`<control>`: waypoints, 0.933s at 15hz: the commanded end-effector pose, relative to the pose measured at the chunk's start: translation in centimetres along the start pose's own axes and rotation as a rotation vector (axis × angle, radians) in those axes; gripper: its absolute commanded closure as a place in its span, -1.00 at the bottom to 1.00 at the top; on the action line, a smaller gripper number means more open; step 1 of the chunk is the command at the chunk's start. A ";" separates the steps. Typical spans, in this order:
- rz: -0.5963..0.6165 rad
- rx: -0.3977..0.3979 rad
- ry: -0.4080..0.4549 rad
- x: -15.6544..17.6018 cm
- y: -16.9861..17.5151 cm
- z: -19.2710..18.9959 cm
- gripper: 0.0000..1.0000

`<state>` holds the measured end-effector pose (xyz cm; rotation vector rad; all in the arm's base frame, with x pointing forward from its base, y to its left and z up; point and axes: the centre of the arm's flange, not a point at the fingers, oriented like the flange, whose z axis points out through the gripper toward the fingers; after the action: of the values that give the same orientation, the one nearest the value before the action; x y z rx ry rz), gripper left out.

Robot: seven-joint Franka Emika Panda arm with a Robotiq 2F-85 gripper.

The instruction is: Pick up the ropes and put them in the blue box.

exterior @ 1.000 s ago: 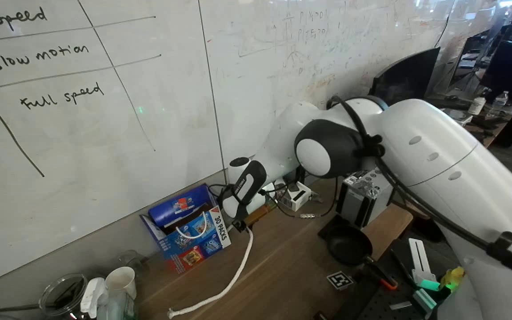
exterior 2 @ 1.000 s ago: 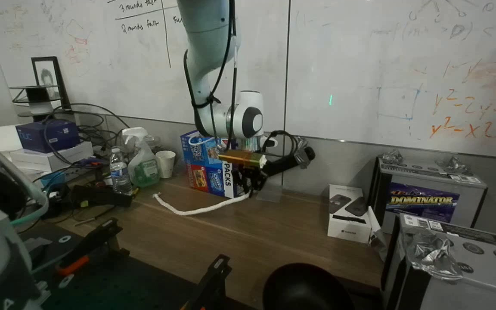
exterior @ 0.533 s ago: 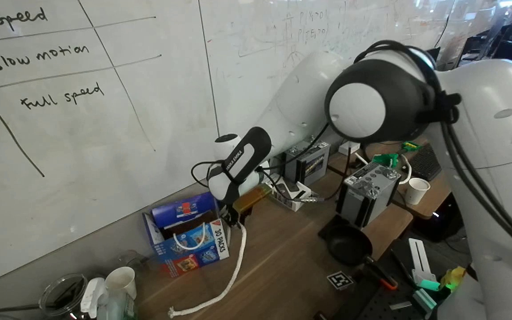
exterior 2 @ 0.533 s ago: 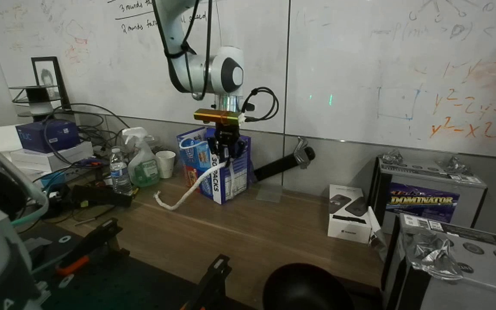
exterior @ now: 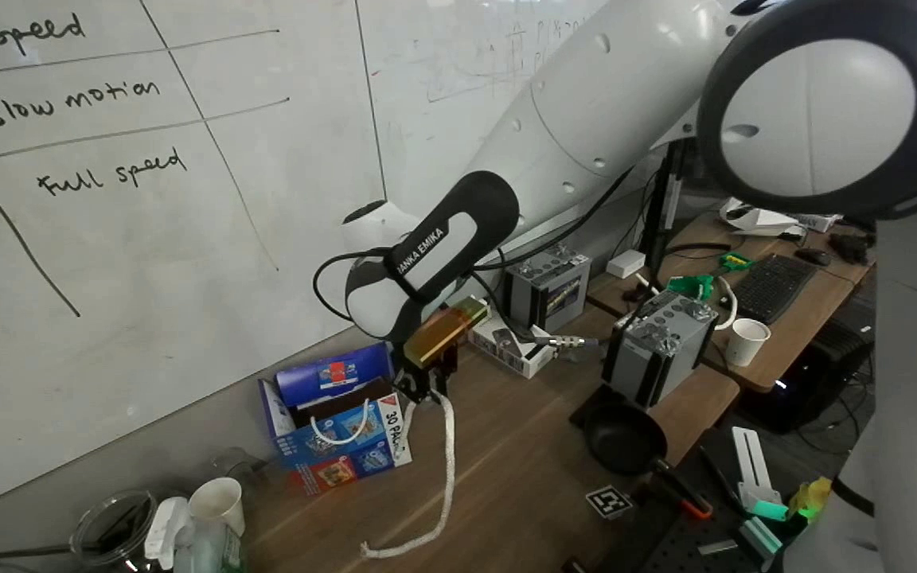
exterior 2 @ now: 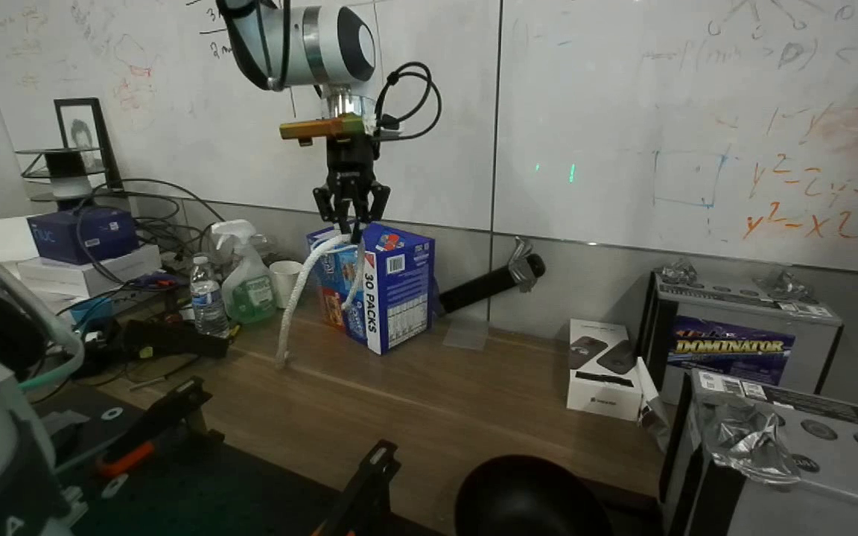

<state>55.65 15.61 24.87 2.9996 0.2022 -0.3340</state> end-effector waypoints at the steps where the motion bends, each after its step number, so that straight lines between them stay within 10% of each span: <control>1: -0.001 -0.029 -0.034 -2.1 -1.1 -3.0 0.88; 14: -0.120 0.041 -0.045 0.9 -6.3 1.9 0.88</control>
<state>53.85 20.37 22.16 2.9703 0.3336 -0.5002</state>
